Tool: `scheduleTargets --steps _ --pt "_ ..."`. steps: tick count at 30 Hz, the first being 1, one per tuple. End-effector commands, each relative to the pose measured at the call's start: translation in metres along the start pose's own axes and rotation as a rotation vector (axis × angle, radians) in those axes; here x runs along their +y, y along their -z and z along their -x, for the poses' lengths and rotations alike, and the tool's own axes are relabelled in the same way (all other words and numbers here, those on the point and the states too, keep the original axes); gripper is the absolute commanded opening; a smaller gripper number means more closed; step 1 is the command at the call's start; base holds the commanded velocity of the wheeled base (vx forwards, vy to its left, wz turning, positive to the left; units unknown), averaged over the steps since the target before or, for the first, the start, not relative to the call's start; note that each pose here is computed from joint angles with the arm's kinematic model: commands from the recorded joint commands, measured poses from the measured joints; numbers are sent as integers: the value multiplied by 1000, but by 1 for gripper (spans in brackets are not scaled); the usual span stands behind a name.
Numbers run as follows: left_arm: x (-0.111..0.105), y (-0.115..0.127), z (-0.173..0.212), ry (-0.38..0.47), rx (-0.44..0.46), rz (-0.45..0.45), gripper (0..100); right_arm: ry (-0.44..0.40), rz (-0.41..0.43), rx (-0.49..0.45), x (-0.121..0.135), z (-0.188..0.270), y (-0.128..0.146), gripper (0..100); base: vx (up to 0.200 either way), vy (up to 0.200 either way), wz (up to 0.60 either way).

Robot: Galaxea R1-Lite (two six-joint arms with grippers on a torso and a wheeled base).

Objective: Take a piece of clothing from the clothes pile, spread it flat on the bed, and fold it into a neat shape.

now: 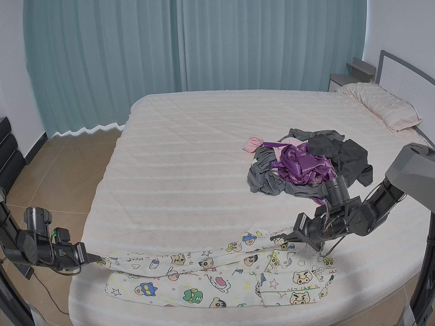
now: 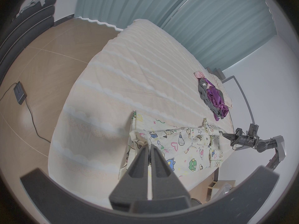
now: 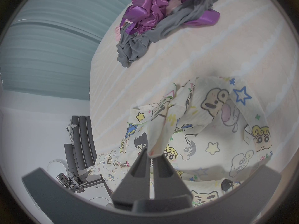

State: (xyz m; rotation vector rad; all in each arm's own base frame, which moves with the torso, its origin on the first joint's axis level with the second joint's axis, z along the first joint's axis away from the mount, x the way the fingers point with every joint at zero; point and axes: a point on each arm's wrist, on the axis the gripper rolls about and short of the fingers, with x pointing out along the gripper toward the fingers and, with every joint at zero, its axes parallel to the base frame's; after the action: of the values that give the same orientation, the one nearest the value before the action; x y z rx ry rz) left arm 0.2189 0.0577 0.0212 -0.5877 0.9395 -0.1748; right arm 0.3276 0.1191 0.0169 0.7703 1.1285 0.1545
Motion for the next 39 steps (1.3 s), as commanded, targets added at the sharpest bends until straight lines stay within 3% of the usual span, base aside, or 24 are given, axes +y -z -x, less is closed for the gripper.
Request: scheduleTargets --steps 1,12,15,24,35,39 --pt "0 0 0 -1 0 0 0 -15 24 -12 5 11 -1 0 0 0 0" --pt "-1 -3 1 1 -22 -12 0 -4 29 -5 7 27 4 0 0 0 0" --pt "-5 -13 3 9 -83 -25 0 -25 20 -47 8 41 -5 0 0 0 0" --pt "-33 -57 -4 10 -236 61 0 -42 5 -90 7 46 -17 0 0 0 0" --pt "-49 -76 -20 -5 -277 18 0 -90 1 -155 15 64 -31 0 0 0 0" --pt "-51 -82 -22 4 -290 45 0 -91 0 -154 15 67 -30 0 0 0 0"
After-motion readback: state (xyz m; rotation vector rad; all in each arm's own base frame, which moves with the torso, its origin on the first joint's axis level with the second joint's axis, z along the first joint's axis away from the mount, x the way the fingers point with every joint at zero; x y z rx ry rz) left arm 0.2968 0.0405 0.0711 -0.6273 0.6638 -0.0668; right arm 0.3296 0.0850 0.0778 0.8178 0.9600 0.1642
